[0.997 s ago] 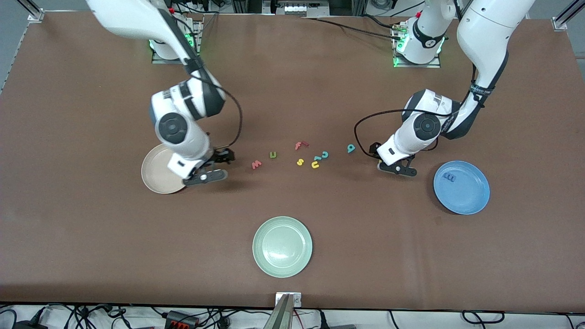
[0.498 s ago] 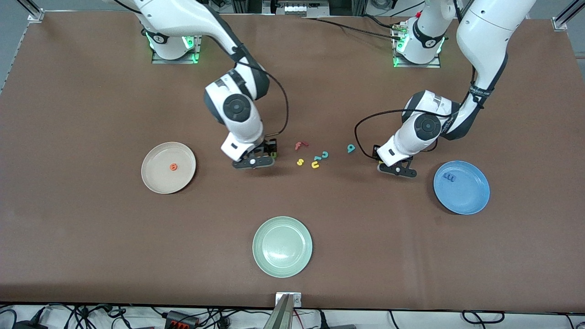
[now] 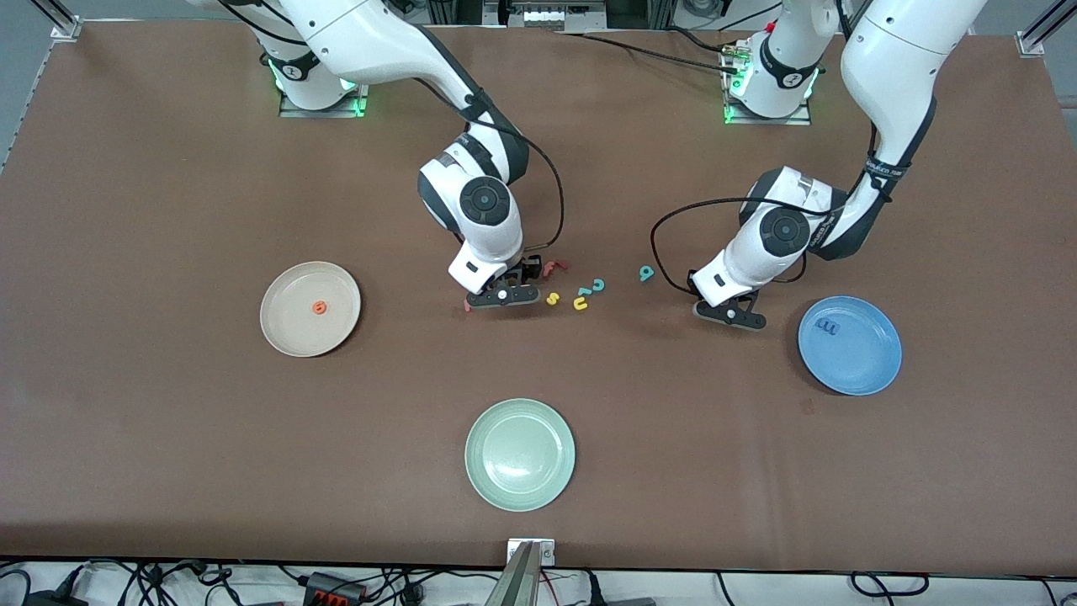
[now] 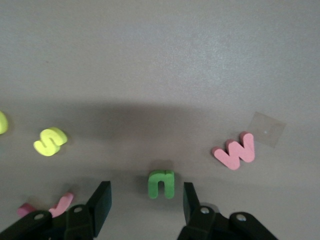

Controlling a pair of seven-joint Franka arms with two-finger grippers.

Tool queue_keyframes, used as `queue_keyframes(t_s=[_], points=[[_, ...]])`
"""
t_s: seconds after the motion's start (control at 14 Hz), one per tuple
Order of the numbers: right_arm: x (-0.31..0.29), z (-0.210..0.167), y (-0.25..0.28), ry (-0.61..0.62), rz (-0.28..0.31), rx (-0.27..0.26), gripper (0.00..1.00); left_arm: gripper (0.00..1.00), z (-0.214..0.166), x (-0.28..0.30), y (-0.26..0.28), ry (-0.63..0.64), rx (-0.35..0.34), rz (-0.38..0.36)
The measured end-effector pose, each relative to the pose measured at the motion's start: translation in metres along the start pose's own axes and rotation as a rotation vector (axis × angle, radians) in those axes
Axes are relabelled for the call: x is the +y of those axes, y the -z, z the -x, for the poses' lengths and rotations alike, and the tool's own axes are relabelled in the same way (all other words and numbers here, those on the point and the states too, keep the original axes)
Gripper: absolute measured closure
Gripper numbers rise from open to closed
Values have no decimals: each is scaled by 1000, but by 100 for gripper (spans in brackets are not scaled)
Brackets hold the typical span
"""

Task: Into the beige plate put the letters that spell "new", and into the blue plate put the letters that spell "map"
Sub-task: 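Carry the n toward the white plate while the left gripper releases the a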

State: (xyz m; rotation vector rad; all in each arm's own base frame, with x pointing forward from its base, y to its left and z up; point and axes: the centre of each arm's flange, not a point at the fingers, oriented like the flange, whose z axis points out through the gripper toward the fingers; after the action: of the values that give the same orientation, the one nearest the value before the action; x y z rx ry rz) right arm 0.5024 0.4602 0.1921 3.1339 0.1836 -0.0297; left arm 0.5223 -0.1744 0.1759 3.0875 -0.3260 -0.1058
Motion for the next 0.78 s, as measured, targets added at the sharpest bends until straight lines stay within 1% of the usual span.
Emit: queue_keyframes(t_s=[0.14,0.36,0.43,0.5,0.57,0.71,0.78], points=[[1,0,-6,3,7,-4,33,71,-4,-5,7,2,-16,-14],[1,0,-10,2,7,-3,36,71,-20,-32,48,-33,-90,-77],[2,0,-11,1,7,-2,36,71,-26,-50,65,-53,-114,-90],[2,-1,-12,0,8,-2,40,71,-29,-73,80,-78,-129,-99],[3,-1,-14,0,9,-3,41,71,-32,-101,90,-112,-135,-110],[3,-1,-17,-1,10,-4,41,71,-28,-164,97,-166,-142,-160],[3,-1,-18,-1,10,-4,42,71,-23,-193,95,-176,-148,-189]])
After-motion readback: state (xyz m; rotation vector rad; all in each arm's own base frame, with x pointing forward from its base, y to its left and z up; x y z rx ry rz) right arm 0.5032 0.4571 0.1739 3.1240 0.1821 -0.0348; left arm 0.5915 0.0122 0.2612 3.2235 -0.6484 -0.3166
